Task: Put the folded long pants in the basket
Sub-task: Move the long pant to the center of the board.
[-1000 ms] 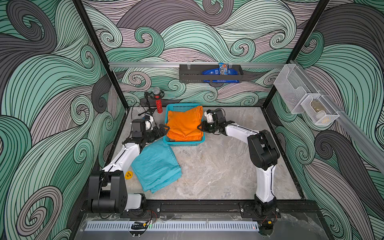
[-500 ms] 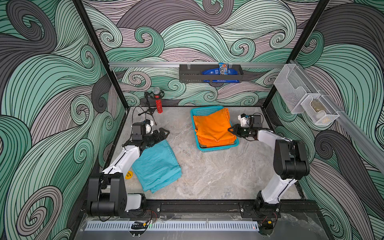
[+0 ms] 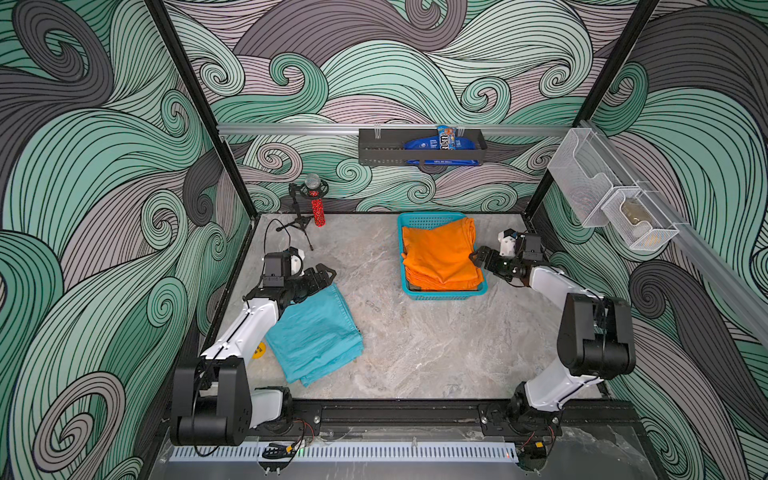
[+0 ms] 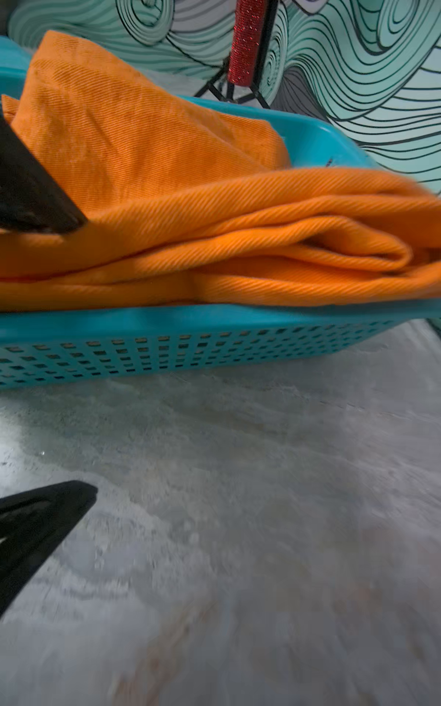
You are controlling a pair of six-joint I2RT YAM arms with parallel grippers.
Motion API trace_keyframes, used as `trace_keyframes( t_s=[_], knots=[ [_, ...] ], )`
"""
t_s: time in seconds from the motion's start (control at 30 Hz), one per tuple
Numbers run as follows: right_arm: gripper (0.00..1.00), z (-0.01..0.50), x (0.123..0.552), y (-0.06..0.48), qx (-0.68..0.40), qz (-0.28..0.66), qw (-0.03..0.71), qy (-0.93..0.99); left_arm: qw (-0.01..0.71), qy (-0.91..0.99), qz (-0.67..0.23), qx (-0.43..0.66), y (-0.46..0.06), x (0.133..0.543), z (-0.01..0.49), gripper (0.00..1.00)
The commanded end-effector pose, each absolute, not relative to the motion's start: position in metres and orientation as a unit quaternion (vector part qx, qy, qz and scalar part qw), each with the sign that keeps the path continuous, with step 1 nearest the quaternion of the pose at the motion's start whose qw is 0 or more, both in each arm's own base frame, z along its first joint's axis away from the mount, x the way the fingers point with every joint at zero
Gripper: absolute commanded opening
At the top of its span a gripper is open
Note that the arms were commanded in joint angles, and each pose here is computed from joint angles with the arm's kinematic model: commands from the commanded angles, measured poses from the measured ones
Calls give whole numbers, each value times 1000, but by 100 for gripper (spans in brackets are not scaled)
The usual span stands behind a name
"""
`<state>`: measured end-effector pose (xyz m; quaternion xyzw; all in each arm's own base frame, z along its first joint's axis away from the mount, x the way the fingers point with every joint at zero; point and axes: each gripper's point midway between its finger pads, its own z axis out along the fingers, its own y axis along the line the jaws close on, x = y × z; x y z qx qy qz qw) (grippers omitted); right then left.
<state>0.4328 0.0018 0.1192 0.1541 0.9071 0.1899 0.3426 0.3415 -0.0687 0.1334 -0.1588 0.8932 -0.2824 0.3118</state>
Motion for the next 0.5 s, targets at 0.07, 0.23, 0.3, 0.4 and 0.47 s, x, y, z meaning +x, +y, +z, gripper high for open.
trace_keyframes(
  t_s=[0.07, 0.23, 0.3, 0.4, 0.47],
  knots=[
    [100, 197, 444, 2, 122, 123, 420, 891, 291, 910, -210, -209, -45, 314, 107, 90],
    [96, 224, 434, 109, 6, 152, 426, 892, 268, 907, -179, -273, -30, 297, 70, 90],
    [94, 225, 423, 160, -33, 183, 415, 890, 271, 902, -170, -291, -24, 298, 62, 90],
    [91, 221, 402, 229, -91, 212, 403, 886, 291, 889, -168, -313, -19, 306, 63, 90],
    [91, 214, 388, 268, -127, 226, 395, 881, 299, 881, -180, -320, -20, 312, 63, 90]
  ],
)
